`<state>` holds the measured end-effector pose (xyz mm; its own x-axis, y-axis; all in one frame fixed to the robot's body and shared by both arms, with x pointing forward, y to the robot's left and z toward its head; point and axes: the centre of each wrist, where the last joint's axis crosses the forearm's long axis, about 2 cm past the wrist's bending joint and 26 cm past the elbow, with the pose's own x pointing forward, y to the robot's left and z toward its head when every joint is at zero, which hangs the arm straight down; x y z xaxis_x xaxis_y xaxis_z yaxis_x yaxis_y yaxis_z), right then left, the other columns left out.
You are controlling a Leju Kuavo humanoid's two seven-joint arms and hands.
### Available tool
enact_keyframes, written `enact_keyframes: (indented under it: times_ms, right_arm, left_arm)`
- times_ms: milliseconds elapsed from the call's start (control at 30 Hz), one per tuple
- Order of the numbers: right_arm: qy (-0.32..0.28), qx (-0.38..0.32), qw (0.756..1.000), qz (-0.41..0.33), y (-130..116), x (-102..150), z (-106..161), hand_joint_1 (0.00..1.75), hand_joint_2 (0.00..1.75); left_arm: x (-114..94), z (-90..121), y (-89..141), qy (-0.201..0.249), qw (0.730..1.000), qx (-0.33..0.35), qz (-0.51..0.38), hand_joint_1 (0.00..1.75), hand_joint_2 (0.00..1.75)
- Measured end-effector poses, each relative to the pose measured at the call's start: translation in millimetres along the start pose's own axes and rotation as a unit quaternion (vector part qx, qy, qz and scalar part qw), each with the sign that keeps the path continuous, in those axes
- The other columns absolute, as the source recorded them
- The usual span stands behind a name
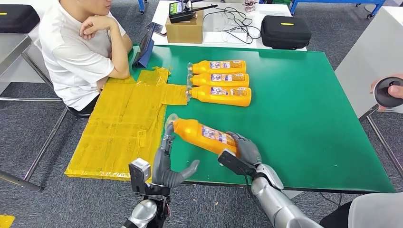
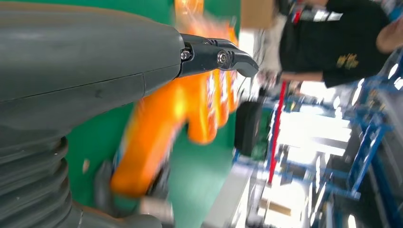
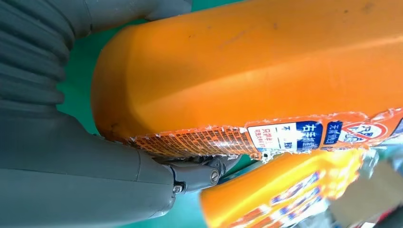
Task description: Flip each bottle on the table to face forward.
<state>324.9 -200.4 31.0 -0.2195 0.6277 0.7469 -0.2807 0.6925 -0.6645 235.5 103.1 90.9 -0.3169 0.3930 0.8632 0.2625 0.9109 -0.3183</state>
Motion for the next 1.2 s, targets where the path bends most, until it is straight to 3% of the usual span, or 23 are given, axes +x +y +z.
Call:
enact_keyframes:
  times_ms: [200,367,533,633,767,933,1200]
  right_arm:
    - [0.027,-0.073,0.995,-0.055,11,-8,23,1.75,1.75]
    - [0.055,-0.119,0.987,-0.095,17,-14,42,1.75,1.75]
    - [0.063,-0.144,0.981,-0.117,17,-18,50,1.75,1.75]
    - [0.055,-0.152,0.975,-0.152,18,-19,56,1.75,1.75]
    - [0.019,-0.125,0.972,-0.197,24,-7,62,1.75,1.75]
    - [-0.034,-0.065,0.978,-0.193,36,20,64,1.75,1.75]
    - [-0.087,-0.019,0.981,-0.174,49,47,62,1.75,1.75]
  left_arm:
    - [23,10,9,-0.068,0.996,0.035,-0.038,0.00,1.75]
    - [63,13,8,-0.147,0.988,0.007,-0.044,0.00,1.75]
    - [81,16,6,-0.176,0.984,-0.025,-0.018,0.00,1.75]
    - [78,17,2,-0.162,0.985,-0.047,0.027,0.00,1.75]
    - [53,23,0,-0.093,0.990,-0.062,0.084,0.00,1.75]
    - [26,30,1,-0.028,0.991,-0.093,0.097,0.00,1.75]
    - [11,32,2,0.001,0.990,-0.110,0.093,0.00,1.75]
